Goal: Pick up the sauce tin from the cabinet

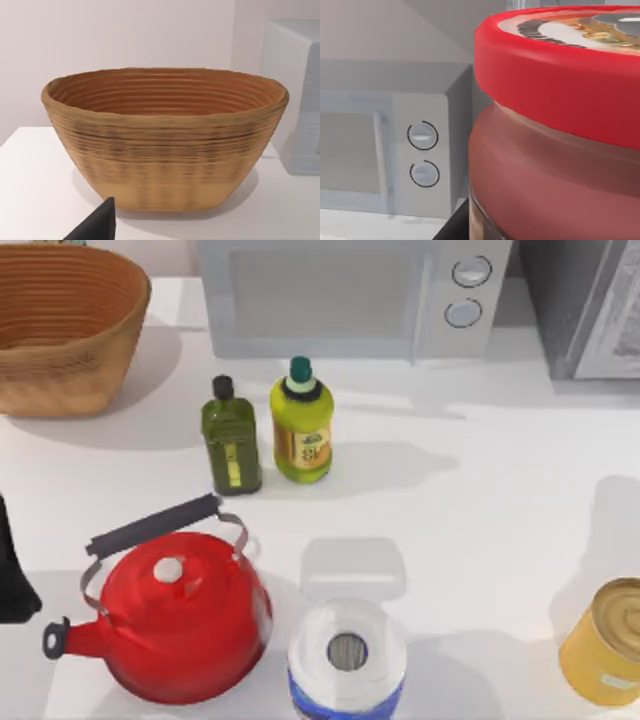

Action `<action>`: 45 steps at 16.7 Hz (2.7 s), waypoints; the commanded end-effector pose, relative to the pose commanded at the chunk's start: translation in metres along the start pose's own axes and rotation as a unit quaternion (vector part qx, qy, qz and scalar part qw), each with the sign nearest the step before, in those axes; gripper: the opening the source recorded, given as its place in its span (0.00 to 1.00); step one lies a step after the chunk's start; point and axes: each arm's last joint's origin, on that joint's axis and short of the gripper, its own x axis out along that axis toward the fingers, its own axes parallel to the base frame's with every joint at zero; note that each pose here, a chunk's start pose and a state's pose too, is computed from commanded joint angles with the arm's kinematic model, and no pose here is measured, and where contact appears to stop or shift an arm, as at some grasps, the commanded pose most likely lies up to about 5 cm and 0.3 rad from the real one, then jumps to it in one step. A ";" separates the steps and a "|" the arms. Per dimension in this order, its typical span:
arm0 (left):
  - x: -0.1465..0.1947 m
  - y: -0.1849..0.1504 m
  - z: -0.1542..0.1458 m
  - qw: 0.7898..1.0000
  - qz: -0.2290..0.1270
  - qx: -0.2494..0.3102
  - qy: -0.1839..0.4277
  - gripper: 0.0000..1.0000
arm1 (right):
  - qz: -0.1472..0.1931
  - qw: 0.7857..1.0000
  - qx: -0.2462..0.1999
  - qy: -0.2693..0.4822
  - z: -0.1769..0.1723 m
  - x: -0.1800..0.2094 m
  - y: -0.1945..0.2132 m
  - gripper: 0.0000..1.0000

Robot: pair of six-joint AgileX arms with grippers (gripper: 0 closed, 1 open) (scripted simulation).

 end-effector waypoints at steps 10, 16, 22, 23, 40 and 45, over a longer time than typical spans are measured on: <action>0.000 0.000 0.000 1.000 0.000 0.000 0.000 1.00 | 0.177 0.984 -0.001 0.010 0.011 0.141 -0.027 0.00; 0.000 0.000 0.000 1.000 0.000 0.000 0.000 1.00 | 0.269 0.963 0.010 0.027 -0.072 0.213 -0.052 0.00; 0.000 0.000 0.000 1.000 0.000 0.000 0.000 1.00 | 0.314 0.949 0.012 0.027 -0.130 0.232 -0.064 0.00; 0.000 0.000 0.000 1.000 0.000 0.000 0.000 1.00 | 0.316 0.948 0.012 0.026 -0.132 0.233 -0.064 0.00; 0.000 0.000 0.000 1.000 0.000 0.000 0.000 1.00 | 0.316 0.948 0.012 0.026 -0.161 0.278 -0.028 0.00; 0.000 0.000 0.000 1.000 0.000 0.000 0.000 1.00 | 0.316 0.948 0.012 0.026 -0.161 0.278 -0.028 0.30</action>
